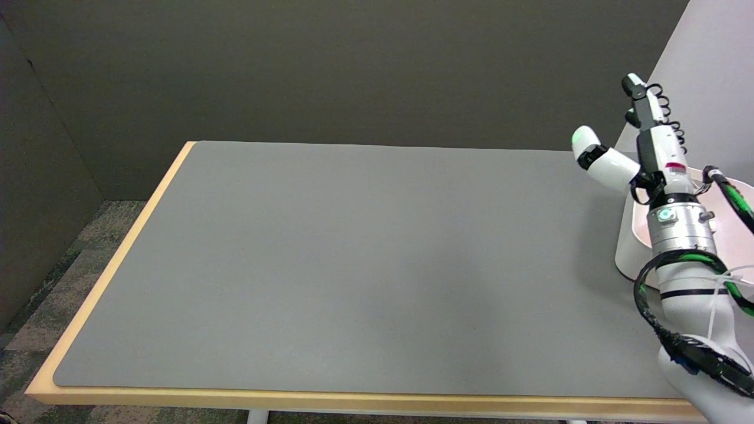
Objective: Place mango into white box.
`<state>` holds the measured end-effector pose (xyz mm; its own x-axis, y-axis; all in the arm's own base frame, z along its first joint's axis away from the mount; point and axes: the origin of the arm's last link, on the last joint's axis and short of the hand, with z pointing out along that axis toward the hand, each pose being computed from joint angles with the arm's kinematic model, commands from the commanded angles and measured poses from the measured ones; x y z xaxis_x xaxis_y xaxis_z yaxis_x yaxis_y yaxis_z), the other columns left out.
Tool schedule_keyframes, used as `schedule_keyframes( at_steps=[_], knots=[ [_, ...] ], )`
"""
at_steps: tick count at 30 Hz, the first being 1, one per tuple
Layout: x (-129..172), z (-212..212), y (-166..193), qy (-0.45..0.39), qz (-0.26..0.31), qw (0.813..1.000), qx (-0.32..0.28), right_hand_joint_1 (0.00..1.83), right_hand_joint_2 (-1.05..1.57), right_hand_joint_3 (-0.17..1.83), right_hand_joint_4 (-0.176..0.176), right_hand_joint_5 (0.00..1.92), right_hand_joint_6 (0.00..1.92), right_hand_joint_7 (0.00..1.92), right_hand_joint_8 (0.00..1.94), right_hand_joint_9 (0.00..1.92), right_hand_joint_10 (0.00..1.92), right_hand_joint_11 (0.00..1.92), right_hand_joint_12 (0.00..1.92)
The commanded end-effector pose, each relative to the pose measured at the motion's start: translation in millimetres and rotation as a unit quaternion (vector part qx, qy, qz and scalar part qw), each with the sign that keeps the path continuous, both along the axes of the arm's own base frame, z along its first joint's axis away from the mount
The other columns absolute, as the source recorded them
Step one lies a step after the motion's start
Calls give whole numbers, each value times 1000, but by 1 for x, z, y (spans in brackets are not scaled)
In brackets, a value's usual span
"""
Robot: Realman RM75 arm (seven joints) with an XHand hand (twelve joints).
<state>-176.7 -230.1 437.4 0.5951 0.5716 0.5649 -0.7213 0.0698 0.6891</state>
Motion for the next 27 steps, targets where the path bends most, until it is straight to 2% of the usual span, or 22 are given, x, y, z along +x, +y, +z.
schedule_keyframes(
  at_steps=[1, 3, 4, 5, 7, 11, 13, 14, 15, 18, 26, 27],
  knots=[
    [-19, -46, -8, -3, -19, 997, 70, 476, 638, 959, 31, 29, 294, 12, 156, -1, 262, -1, 672],
    [-19, -54, -14, 1, -18, 996, 88, 485, 643, 919, 33, 38, 289, 12, 175, 3, 245, -1, 637],
    [-19, -57, -17, 4, -17, 995, 96, 625, 583, 958, 38, 53, 276, 72, 67, 23, 198, -1, 622],
    [-19, -60, -20, 4, -17, 995, 102, 663, 562, 976, 39, 58, 274, 93, 33, 28, 191, -1, 635],
    [-19, -60, -21, 5, -17, 994, 104, 487, 615, 966, 33, 40, 304, 35, 149, -1, 286, -1, 739],
    [-20, -60, -21, -2, -16, 995, 101, 491, 614, 966, 34, 40, 314, 36, 152, -1, 303, -1, 749],
    [-21, -61, -21, -4, -17, 995, 102, 694, 570, 985, 36, 56, 301, 95, 35, 28, 210, -1, 634],
    [-21, -60, -21, -4, -18, 995, 102, 713, 577, 993, 35, 61, 296, 106, 16, 35, 193, -1, 619],
    [-22, -60, -21, -5, -18, 995, 101, 707, 592, 1000, 33, 65, 291, 111, 9, 41, 186, -1, 616],
    [-23, -60, -21, -5, -21, 995, 102, 501, 627, 961, 31, 50, 317, 42, 162, -1, 316, -1, 737],
    [-25, -57, -21, -3, -27, 995, 98, 510, 623, 961, 32, 50, 319, 49, 172, -1, 323, -1, 735],
    [-26, -56, -22, -2, -29, 995, 97, 594, 603, 973, 30, 47, 320, 60, 143, 6, 293, 2, 696]
  ],
)
